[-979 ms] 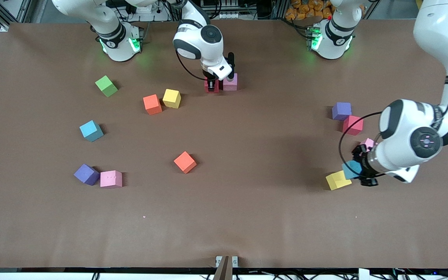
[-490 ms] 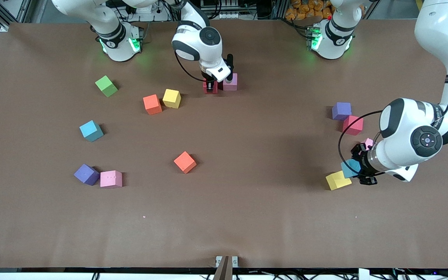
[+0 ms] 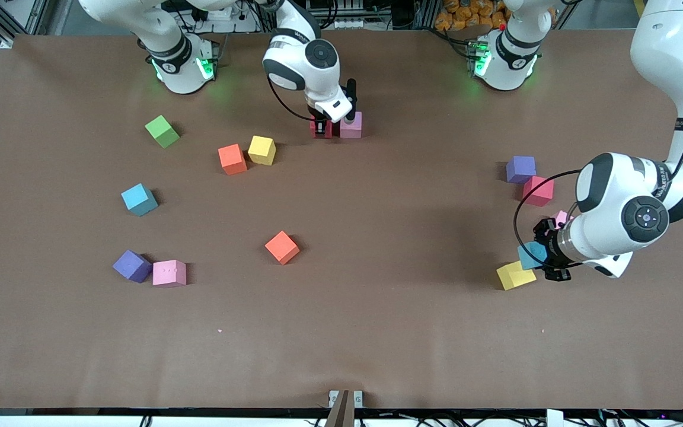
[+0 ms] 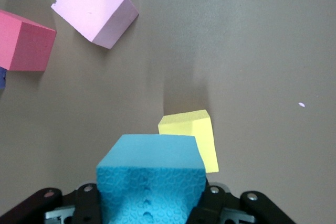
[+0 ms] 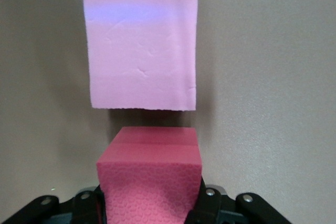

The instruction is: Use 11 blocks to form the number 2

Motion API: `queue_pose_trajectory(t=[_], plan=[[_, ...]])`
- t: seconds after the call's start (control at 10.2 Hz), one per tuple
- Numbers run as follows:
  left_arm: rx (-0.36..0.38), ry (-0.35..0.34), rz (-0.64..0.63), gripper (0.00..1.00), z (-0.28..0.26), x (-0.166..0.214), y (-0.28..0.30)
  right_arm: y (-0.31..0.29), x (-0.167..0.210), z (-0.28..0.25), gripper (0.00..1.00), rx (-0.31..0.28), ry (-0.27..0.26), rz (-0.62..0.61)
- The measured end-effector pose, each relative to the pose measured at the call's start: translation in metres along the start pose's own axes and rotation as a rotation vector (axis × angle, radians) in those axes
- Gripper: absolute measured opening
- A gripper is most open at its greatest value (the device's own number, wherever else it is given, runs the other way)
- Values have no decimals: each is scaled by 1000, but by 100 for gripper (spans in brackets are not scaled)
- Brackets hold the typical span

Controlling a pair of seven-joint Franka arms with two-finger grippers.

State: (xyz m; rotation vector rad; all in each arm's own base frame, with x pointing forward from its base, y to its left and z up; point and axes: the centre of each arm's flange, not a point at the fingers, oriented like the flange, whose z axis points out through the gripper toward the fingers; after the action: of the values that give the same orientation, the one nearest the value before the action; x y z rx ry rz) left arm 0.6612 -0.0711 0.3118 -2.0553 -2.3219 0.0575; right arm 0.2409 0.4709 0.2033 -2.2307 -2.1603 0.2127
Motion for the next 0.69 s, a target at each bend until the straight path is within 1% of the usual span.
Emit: queue_pose_trajectory(t=[0.2,0.39,0.59,0.69], plan=[[6,2,13,57,3,-8,-3,-1,1,0,56,0,3,-1],[33,8,18,57,15,-14,-12,-1,2,-1,56,0,5,-2],[66,18,25,57,31,-34,-28,-1,3,-1,56,3,9,0],[71,21,23,57,35,-43,-32,0,5,-1,56,4,13,1]])
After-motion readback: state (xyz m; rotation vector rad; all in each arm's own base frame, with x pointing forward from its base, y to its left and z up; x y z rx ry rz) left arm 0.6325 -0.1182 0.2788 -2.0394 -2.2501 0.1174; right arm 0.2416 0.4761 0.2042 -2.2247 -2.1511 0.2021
